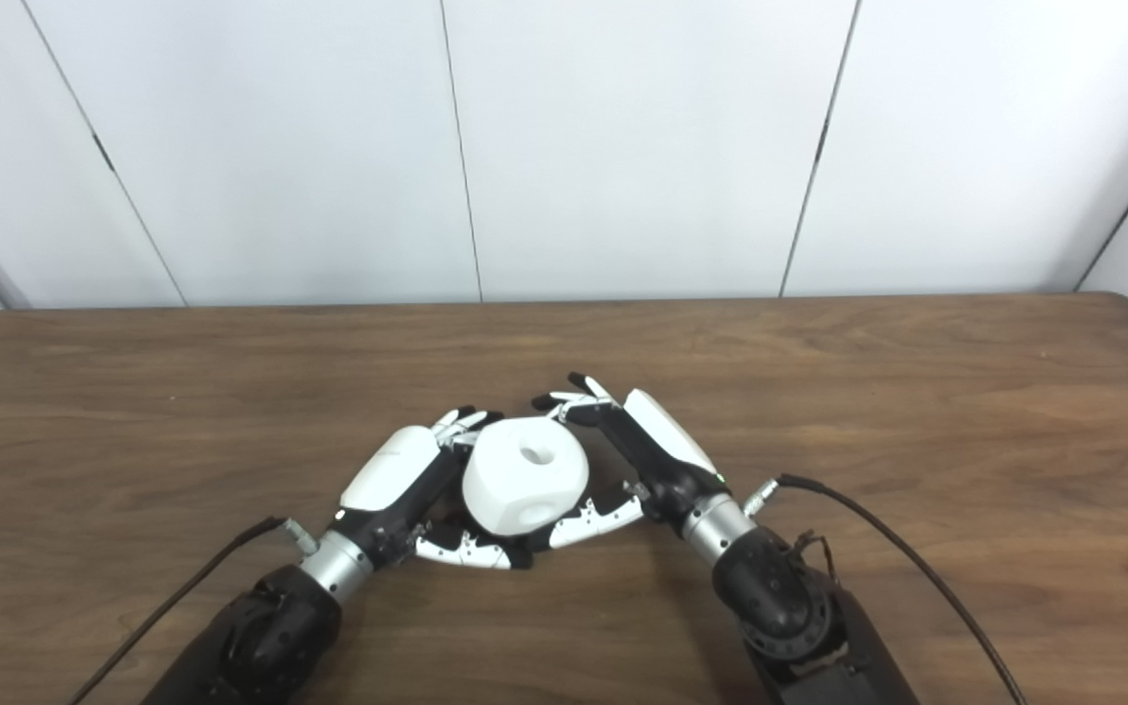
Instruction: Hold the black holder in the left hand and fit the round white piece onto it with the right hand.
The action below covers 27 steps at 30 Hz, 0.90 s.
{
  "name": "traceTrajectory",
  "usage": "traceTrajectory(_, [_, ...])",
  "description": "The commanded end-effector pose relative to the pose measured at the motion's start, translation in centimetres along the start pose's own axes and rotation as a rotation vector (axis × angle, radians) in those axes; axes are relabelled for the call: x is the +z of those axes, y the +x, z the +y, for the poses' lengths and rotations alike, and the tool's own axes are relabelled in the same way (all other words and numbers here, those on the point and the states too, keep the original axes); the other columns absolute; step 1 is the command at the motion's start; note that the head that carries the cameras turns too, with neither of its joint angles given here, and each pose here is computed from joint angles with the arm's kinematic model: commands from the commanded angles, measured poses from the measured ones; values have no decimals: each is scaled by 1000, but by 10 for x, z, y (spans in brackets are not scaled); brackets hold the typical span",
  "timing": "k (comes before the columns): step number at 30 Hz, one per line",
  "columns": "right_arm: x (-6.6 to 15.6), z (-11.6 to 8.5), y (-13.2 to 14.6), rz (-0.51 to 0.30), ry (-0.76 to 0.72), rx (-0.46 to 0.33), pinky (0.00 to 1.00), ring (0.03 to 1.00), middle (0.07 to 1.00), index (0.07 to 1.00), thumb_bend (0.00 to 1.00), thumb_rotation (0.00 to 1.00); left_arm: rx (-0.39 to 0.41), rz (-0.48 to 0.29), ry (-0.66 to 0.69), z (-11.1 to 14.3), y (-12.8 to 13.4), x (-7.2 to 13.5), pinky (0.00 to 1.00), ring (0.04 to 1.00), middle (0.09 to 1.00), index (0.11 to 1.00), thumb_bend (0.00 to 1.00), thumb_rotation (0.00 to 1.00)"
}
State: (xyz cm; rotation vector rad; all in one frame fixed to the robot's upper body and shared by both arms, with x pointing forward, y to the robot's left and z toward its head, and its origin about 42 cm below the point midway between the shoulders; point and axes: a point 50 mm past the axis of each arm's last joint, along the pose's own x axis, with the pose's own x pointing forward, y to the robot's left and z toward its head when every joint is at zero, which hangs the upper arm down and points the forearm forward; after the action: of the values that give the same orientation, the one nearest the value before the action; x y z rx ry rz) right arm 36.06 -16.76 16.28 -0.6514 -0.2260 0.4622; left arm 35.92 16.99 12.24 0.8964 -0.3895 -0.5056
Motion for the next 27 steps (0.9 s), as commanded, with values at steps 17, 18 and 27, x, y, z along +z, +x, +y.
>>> traceTrajectory(17, [13, -16, 12, -75, -58, -33, 856, 999, 845, 485, 513, 143, -51, -32, 12, -13, 3, 11, 1000, 929, 716, 481, 524, 56])
traceTrajectory(18, [14, -18, 12, -81, -62, -30, 854, 999, 844, 485, 514, 143, -51, -33, 11, -14, 3, 12, 1000, 930, 716, 481, 524, 56])
traceTrajectory(27, [25, -41, 11, -115, -135, -6, 868, 1000, 848, 485, 513, 142, -59, -32, 18, -17, 9, 17, 1000, 928, 718, 481, 524, 56])
